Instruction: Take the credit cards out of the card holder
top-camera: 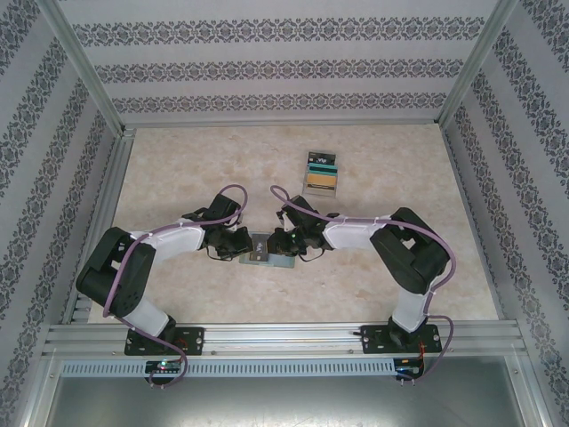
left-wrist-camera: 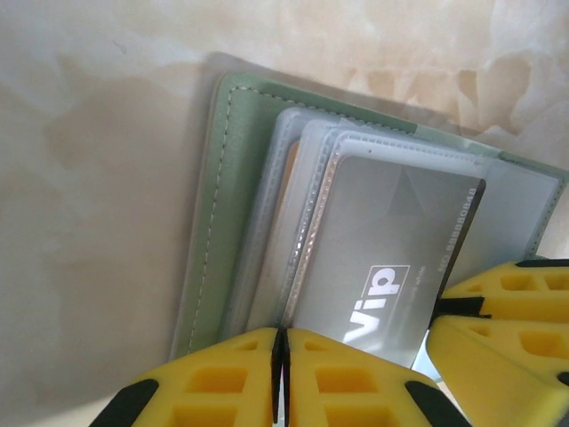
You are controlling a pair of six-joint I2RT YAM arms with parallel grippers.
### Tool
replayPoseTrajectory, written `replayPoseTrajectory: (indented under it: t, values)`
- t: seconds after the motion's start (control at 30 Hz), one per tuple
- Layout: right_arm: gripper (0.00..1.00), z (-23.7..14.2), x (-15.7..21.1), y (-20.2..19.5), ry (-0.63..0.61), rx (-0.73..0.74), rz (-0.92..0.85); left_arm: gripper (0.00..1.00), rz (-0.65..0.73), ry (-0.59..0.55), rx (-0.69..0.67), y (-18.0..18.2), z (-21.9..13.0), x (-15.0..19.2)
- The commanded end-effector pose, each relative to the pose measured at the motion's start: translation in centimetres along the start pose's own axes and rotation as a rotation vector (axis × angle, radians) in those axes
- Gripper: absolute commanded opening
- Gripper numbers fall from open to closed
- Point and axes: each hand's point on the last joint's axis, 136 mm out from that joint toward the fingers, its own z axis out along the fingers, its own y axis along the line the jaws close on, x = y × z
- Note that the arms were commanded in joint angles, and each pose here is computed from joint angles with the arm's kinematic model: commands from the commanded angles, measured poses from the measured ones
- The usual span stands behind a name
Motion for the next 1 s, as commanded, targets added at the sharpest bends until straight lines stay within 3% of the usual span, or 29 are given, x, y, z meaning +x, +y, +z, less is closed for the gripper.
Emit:
replayPoseTrajectory:
  t: [0.0,0.23,0.33,0.4,0.43,0.7,0.97]
  values:
    - [0.21,0.5,-0.6,0.4,0.007,-0.044,0.027,0.12,-0.018,0.038,-0.051,2.0,1.0,1.1]
    - [0.19,0.9,-0.6,0.4,0.016,-0.061,0.040,0.12,-0.023,0.040,-0.044,1.9,1.0,1.1]
    - [0.12,1.1,-0.7,0.4,0.019,-0.069,0.049,0.11,-0.022,0.039,-0.041,1.8,1.0,1.0]
    - [0.01,1.1,-0.7,0.3,0.023,-0.074,0.055,0.11,-0.025,0.038,-0.041,1.8,1.0,1.0]
    - [0.00,1.1,-0.7,0.2,0.022,-0.073,0.059,0.10,-0.026,0.038,-0.044,1.8,1.0,1.0]
    - [0.00,-0.2,-0.4,-2.0,0.006,-0.058,0.101,0.00,-0.043,0.029,-0.125,3.2,0.6,0.9]
    - [0.00,-0.5,-0.3,-2.3,0.002,-0.065,0.107,0.00,-0.060,0.035,-0.143,3.7,0.9,1.1]
